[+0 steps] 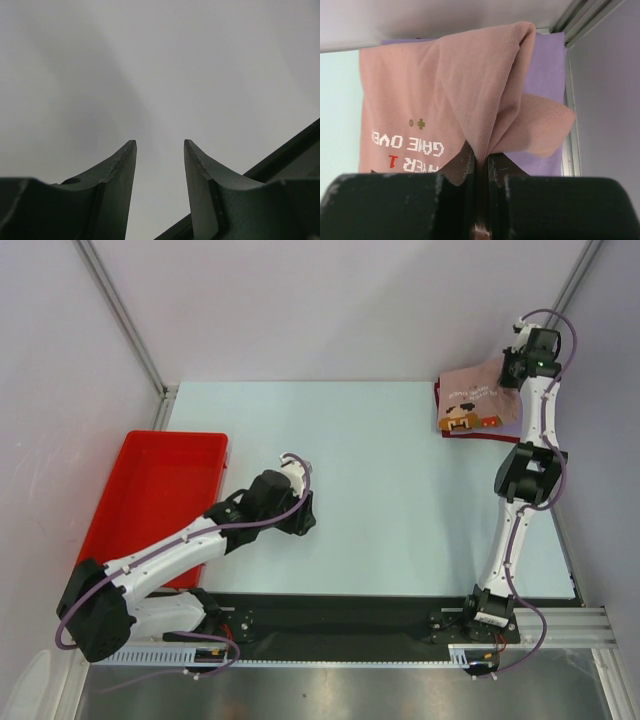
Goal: Fold and stack the t-shirts
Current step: Neatly place the folded tshirt to the corner
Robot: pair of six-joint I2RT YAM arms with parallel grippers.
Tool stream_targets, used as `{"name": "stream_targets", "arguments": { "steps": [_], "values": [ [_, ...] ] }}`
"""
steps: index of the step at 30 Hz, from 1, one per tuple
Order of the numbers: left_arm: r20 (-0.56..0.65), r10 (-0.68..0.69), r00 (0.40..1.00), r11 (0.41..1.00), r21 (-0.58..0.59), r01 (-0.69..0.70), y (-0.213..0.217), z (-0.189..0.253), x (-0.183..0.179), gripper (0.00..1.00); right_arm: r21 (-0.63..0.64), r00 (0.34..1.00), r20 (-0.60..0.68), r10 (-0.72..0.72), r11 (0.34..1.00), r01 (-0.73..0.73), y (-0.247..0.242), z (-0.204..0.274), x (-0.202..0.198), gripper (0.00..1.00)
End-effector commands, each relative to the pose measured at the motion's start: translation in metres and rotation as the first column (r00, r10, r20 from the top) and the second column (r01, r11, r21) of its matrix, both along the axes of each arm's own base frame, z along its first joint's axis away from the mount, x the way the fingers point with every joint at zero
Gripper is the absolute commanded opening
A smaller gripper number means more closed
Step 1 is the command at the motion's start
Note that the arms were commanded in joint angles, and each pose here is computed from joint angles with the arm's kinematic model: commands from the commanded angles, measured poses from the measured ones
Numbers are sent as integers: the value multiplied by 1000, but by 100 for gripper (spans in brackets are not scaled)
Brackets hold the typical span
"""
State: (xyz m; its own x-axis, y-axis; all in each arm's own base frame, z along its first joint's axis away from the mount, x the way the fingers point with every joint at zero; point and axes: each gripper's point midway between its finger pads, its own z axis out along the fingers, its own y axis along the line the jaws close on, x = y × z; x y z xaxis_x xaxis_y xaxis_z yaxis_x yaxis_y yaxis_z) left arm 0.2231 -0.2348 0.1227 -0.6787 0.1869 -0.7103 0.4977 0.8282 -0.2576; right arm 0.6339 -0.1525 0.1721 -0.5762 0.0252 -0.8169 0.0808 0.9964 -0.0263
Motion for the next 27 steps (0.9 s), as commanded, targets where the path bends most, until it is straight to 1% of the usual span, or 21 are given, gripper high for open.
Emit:
{"name": "stream_targets", "arguments": {
  "steps": [1, 5, 11, 14, 17, 20, 21, 24, 26, 27],
  "values": [
    [-7, -8, 1000, 1000, -2, 8, 0, -4, -3, 48, -39, 994, 109, -7, 999, 12, -17, 29, 14, 0],
    [-4, -10, 1000, 1000, 5, 10, 0, -3, -2, 48, -57, 993, 113, -24, 998, 31, -24, 21, 19, 0],
    [-2, -13, 1000, 1000, 8, 13, -1, -2, -1, 48, -86, 994, 86, -66, 994, 74, -36, 5, 18, 0],
    [-1, -16, 1000, 1000, 12, 16, 0, -5, -1, 48, -108, 991, 102, -82, 990, 93, -43, 6, 21, 0],
    [0, -17, 1000, 1000, 18, 17, 1, -7, -1, 48, -140, 991, 99, -90, 985, 104, -46, -2, 24, 0],
    [5, -19, 1000, 999, 26, 19, 2, -5, 0, 48, -145, 992, 84, -92, 984, 104, -48, -15, 26, 0],
    [7, -20, 1000, 999, 28, 20, 2, -3, 0, 48, -166, 989, 71, -128, 976, 138, -55, -22, 24, 0],
    [13, -27, 1000, 999, 39, 26, 3, -1, 0, 48, -161, 989, 66, -132, 977, 141, -56, -29, 26, 0],
    [15, -30, 999, 999, 39, 29, 2, 0, 1, 48, -163, 989, 55, -134, 976, 141, -52, -37, 27, 13],
    [17, -29, 999, 999, 37, 28, 2, 0, 1, 48, -170, 988, 54, -142, 974, 149, -54, -38, 27, 16]
  ]
}}
